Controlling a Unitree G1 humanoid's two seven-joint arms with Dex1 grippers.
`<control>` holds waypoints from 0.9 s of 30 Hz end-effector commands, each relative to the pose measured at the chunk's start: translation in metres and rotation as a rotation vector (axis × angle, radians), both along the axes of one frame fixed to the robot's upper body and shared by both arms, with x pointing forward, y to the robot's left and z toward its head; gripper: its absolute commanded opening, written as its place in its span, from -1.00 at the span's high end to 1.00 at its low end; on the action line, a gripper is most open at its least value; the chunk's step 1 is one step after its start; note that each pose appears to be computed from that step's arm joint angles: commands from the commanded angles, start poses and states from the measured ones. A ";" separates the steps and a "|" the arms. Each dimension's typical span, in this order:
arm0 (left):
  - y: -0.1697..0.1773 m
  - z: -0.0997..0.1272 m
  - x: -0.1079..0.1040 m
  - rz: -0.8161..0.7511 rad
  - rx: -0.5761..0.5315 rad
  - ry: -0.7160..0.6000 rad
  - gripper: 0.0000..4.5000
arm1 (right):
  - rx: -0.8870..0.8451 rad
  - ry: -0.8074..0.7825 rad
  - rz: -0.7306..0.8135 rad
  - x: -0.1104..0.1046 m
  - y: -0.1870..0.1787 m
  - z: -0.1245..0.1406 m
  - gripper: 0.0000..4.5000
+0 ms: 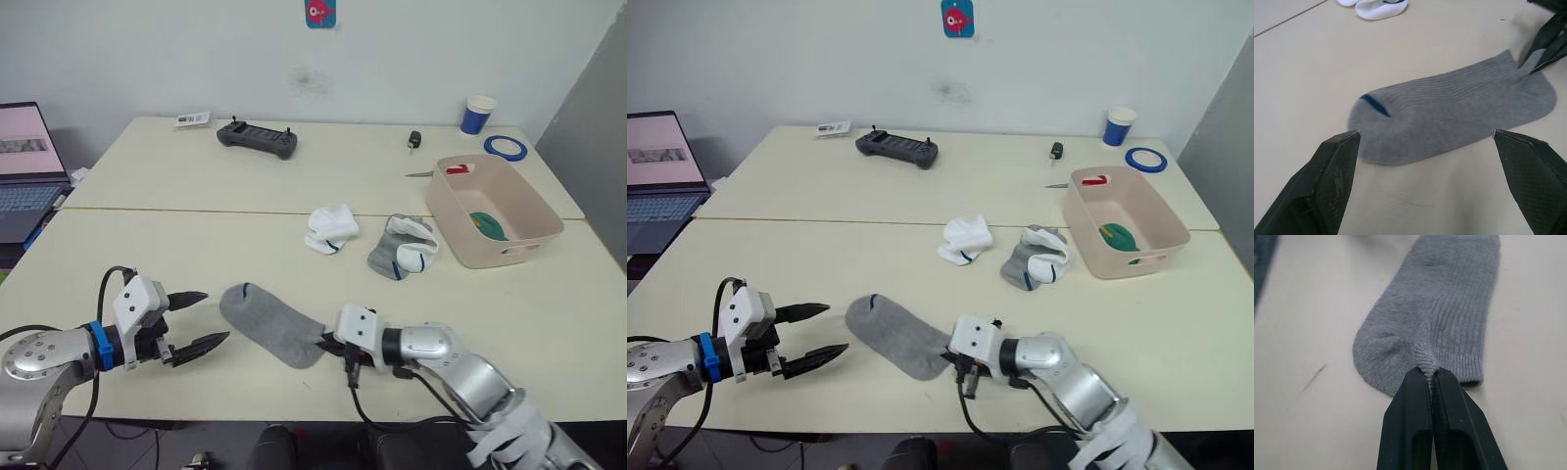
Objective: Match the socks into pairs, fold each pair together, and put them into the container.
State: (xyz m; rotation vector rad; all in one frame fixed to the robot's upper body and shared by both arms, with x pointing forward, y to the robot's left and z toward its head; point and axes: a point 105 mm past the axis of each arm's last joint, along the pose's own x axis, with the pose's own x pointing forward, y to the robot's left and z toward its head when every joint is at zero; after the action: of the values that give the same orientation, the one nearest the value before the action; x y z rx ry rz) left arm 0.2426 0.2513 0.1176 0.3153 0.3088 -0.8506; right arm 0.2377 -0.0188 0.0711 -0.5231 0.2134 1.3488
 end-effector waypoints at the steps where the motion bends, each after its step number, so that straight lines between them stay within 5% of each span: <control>1: 0.002 0.007 -0.003 -0.009 0.002 0.032 -1.00 | -0.041 -0.072 0.111 -0.009 -0.023 0.016 0.98; 8: -0.019 0.002 -0.008 -0.037 -0.080 0.137 -1.00 | -0.166 -0.174 0.080 0.017 -0.068 0.030 0.98; 14: -0.049 -0.005 0.003 -0.067 -0.110 0.157 -1.00 | -0.167 -0.226 -0.002 0.034 -0.068 0.037 0.98; 24: -0.063 -0.017 0.012 -0.066 -0.063 0.110 -1.00 | -0.191 -0.218 -0.020 0.026 -0.070 0.031 0.98; 27: -0.062 -0.021 0.015 -0.021 -0.073 0.107 -1.00 | -0.173 -0.159 -0.055 0.022 -0.074 0.031 0.68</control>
State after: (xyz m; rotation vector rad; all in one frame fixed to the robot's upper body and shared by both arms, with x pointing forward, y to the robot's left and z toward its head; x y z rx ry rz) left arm 0.2555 0.1901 0.0921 0.1917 0.3972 -0.9144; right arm 0.2605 -0.0916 0.0904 -0.7695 0.2398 1.2506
